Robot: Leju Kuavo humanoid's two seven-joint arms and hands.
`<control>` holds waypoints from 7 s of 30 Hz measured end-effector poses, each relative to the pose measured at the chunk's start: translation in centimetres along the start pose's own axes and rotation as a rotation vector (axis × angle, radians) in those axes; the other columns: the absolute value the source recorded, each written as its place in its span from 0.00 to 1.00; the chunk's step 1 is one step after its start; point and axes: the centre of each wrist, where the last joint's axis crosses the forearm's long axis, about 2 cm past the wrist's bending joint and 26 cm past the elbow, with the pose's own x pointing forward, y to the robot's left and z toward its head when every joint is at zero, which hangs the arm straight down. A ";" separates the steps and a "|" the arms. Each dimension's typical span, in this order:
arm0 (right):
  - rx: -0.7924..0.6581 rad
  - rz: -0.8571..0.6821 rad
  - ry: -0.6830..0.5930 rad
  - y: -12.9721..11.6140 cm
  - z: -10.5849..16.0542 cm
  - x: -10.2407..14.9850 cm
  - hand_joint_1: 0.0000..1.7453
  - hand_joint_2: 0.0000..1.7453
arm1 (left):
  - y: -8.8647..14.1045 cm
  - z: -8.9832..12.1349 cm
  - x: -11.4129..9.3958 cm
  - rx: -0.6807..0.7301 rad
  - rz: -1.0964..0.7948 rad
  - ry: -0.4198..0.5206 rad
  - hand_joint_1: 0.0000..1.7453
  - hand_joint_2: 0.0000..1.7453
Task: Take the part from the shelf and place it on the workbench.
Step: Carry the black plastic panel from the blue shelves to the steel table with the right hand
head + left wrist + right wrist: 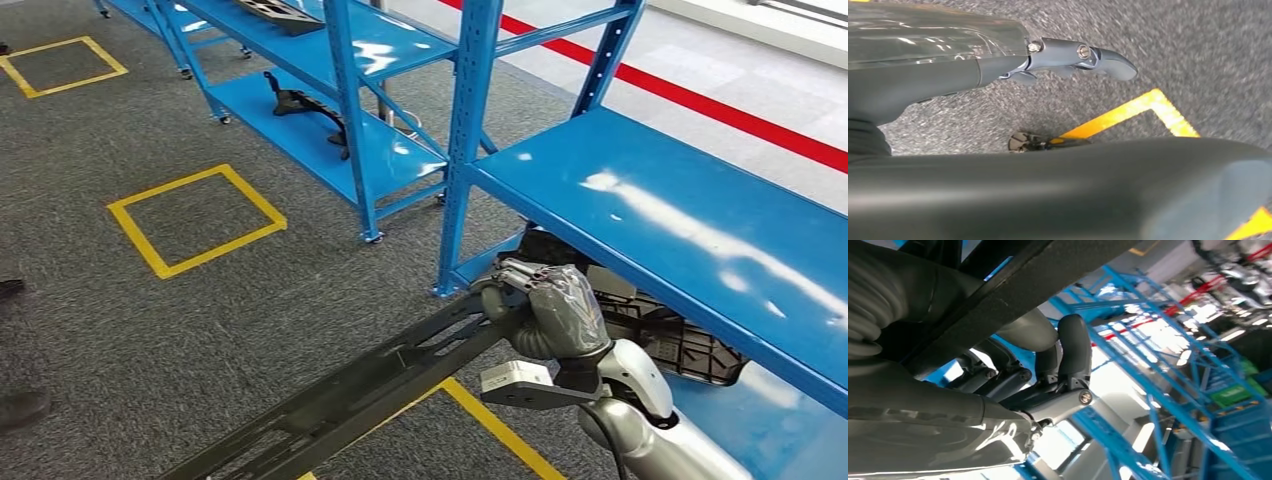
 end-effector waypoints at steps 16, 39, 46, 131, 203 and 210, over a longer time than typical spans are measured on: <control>0.004 -0.032 -0.036 -0.4 0.0 0.1 1.00 1.00 | 1.6 -0.7 0.6 0.033 -0.006 -0.058 0.00 1.00; -0.005 0.092 -0.012 -4.0 3.0 -0.4 1.00 1.00 | 0.6 -1.5 3.1 -0.015 -0.074 -0.098 0.00 1.00; -0.011 0.105 0.013 -4.6 4.6 0.0 1.00 1.00 | 0.4 -1.6 3.3 -0.023 -0.088 -0.101 0.00 1.00; -0.118 0.178 0.046 -9.3 9.1 1.9 1.00 1.00 | 0.3 -1.6 3.3 -0.061 -0.124 -0.103 0.00 1.00; -0.164 0.156 0.046 -8.3 9.2 2.1 1.00 1.00 | 1.1 -1.7 3.3 -0.045 -0.120 -0.118 0.00 1.00; -0.167 0.156 0.048 -8.2 9.3 2.2 1.00 1.00 | 1.0 -1.8 3.4 -0.047 -0.112 -0.123 0.00 1.00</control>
